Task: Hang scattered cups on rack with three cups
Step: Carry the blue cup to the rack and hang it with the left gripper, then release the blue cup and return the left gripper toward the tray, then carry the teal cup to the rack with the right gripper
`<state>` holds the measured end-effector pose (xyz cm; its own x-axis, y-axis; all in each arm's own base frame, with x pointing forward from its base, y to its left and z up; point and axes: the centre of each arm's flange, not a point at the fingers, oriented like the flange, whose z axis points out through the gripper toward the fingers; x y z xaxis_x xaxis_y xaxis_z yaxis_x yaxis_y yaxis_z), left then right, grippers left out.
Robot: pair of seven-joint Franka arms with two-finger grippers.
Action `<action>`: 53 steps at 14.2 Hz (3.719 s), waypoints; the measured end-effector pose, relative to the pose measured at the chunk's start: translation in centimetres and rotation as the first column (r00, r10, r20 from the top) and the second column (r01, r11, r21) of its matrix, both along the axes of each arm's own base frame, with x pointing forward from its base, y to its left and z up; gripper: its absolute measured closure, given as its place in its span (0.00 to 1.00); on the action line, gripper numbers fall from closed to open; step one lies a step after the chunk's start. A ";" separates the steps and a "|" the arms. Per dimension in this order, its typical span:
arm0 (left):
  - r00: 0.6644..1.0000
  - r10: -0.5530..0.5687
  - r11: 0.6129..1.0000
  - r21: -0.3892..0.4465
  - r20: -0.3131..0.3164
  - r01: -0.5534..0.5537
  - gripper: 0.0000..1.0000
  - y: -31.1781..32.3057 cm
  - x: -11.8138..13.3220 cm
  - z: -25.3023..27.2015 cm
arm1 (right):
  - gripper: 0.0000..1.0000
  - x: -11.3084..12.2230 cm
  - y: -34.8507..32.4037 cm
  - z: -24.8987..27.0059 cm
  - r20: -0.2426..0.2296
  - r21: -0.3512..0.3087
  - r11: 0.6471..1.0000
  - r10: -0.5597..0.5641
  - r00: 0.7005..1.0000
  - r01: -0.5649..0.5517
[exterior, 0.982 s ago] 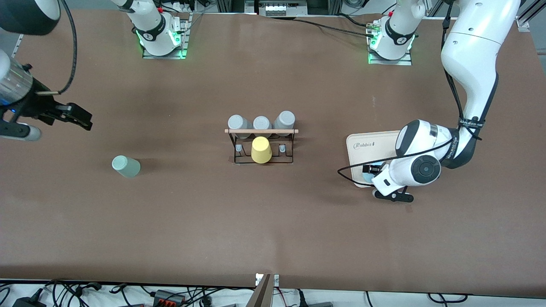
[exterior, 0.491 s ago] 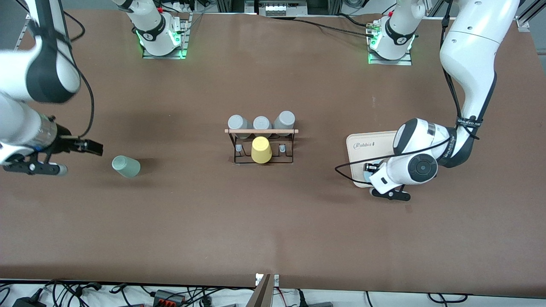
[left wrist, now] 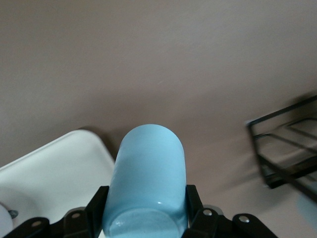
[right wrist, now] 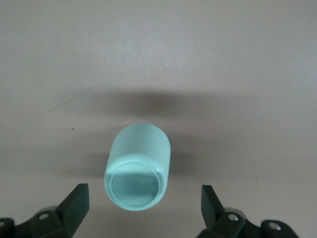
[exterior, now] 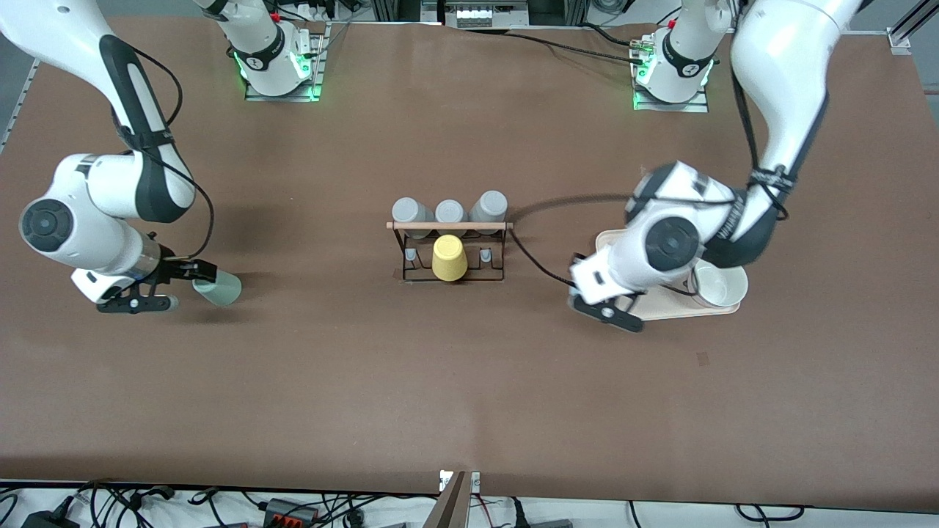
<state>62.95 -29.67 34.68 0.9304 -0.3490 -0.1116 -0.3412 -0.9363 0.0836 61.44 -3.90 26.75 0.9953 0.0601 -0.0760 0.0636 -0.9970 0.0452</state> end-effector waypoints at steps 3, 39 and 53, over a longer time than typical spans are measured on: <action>0.998 0.056 0.998 -0.004 0.036 -0.056 0.33 -5.7 -1.4 4.8 | 0.00 -0.1 0.1 -1.1 -0.004 0.002 1.000 0.006 1.000 -0.006; 0.937 0.350 0.937 0.024 0.006 -0.350 0.00 8.0 4.5 8.1 | 0.36 4.5 15.5 15.6 -0.054 0.082 0.996 0.048 0.997 -0.043; 0.882 0.472 0.877 0.099 -0.003 -0.470 0.00 21.5 0.1 18.7 | 0.36 0.3 35.5 16.5 0.024 0.104 0.984 -0.149 0.989 0.146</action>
